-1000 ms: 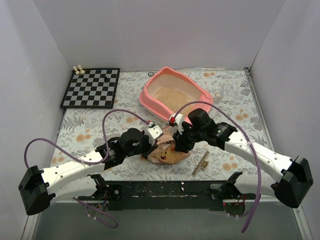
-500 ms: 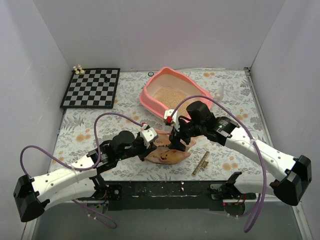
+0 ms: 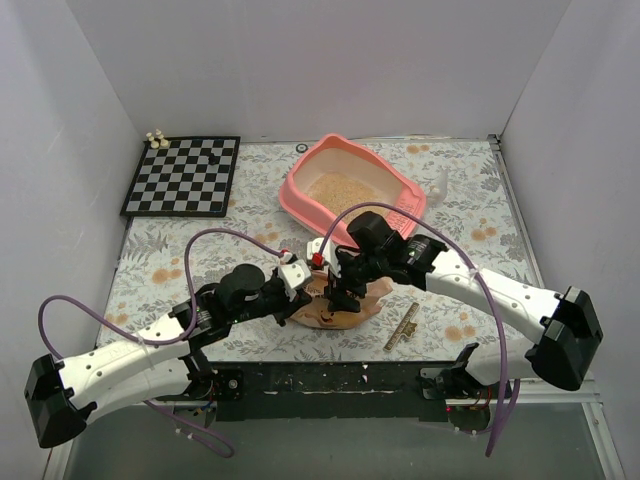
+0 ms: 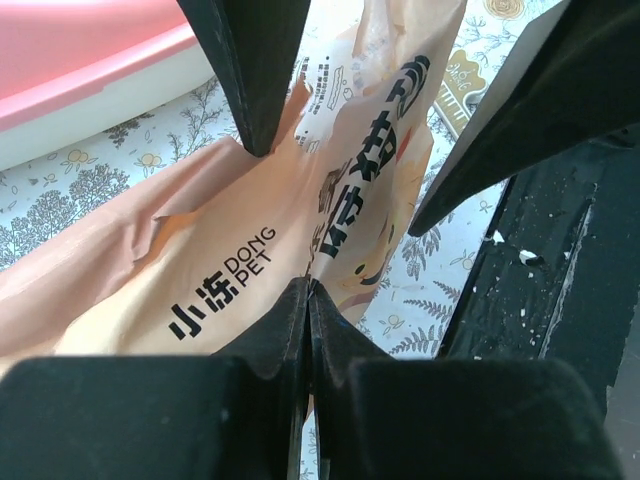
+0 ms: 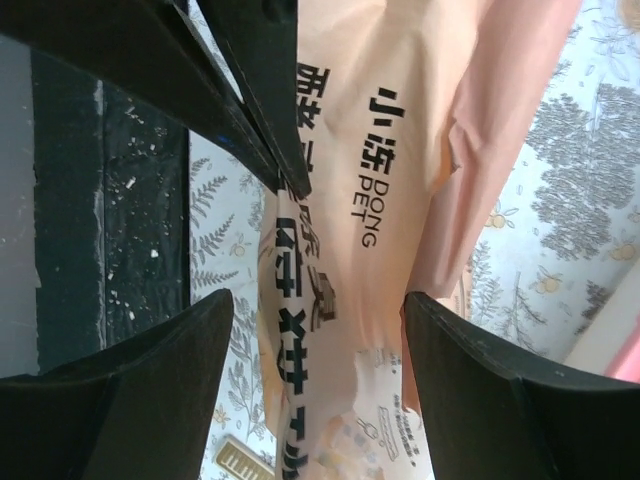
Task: Fill the litter box with clean litter
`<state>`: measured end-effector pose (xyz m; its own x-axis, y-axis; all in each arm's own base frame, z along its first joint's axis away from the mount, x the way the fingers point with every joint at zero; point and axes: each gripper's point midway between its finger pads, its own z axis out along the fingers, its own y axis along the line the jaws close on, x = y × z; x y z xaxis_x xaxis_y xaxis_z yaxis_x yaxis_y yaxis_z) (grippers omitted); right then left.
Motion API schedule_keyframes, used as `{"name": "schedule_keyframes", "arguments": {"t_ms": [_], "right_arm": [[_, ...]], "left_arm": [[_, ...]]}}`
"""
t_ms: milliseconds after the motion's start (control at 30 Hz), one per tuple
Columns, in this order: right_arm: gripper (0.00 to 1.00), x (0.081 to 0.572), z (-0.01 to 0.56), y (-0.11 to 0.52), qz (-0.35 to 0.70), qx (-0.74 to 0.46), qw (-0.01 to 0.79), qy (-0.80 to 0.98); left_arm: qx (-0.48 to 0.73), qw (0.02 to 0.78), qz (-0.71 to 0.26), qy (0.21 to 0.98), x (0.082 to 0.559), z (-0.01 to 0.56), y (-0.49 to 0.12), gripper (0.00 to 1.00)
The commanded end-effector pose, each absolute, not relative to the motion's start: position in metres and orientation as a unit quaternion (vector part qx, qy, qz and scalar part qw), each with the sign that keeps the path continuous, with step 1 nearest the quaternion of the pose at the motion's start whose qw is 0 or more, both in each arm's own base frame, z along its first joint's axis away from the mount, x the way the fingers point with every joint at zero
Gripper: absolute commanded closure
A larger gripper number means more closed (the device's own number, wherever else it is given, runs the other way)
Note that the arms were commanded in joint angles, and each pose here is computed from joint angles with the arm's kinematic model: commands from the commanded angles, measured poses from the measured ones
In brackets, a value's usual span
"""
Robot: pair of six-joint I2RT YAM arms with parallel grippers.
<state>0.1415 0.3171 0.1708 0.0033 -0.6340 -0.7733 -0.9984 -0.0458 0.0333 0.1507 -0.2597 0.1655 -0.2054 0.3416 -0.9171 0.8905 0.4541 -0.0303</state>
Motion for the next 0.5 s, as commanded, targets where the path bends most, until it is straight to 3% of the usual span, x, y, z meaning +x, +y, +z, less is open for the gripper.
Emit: {"name": "schedule_keyframes", "arguments": {"t_ms": [0,200,233,367,467], "right_arm": [[0.25,0.128,0.151,0.322,0.328,-0.663,0.262,0.62],[0.34,0.121,0.128,0.314,0.322,-0.657,0.234,0.641],[0.38,0.12,0.126,0.312,0.322,-0.654,0.229,0.645],[0.64,0.116,0.12,0.309,0.322,-0.649,0.215,0.655],[0.88,0.116,0.12,0.307,0.322,-0.643,0.215,0.661]], "left_arm": [[0.427,0.489,-0.31,0.694,0.151,0.185,-0.261,1.0],[0.426,0.499,-0.313,0.687,0.151,0.192,-0.262,0.99],[0.425,0.5,-0.312,0.687,0.152,0.192,-0.262,0.95],[0.421,0.507,-0.295,0.692,0.159,0.194,-0.26,0.64],[0.437,0.505,-0.275,0.691,0.163,0.192,-0.258,0.54]]}}
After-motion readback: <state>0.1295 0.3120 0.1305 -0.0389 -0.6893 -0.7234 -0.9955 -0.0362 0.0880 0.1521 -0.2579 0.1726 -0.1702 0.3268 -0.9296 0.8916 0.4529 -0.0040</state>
